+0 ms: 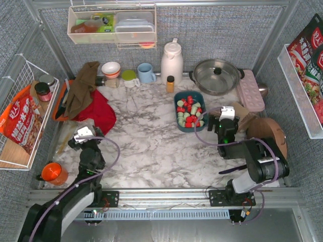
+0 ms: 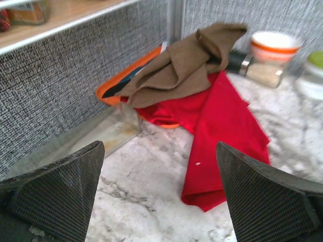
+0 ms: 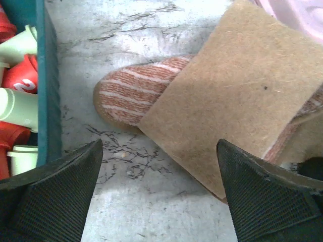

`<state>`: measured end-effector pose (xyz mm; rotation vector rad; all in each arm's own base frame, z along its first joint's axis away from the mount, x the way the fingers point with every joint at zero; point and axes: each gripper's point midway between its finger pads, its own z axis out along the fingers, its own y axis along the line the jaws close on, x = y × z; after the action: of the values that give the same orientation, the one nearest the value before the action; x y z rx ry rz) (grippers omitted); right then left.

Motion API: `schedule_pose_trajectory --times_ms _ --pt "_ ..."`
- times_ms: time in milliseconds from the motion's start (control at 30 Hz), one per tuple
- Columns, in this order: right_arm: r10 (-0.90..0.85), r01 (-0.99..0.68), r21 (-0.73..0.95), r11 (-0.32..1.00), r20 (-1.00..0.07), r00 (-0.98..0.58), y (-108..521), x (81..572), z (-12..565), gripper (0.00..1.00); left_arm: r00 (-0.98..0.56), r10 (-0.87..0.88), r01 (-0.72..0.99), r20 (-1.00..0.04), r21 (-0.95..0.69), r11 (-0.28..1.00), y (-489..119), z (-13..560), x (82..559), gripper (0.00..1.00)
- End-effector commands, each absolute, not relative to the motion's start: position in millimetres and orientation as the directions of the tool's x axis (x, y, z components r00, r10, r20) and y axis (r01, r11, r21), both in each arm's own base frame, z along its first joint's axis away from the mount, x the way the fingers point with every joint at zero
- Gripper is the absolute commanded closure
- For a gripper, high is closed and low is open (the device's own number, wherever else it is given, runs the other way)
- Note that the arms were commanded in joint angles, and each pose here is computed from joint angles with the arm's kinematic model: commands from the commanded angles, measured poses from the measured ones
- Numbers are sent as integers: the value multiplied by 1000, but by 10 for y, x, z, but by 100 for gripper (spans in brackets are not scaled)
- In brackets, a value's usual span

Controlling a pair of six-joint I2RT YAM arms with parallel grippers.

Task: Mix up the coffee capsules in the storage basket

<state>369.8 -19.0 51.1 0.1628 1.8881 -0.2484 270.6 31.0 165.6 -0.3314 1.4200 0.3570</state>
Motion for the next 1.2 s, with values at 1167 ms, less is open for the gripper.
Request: schedule_pose_trajectory --times_ms 1167 --pt "5 179 -65 982 -931 -365 -155 3801 523 1 -24 -71 -408 -997 -55 911 725 960 3635 1"
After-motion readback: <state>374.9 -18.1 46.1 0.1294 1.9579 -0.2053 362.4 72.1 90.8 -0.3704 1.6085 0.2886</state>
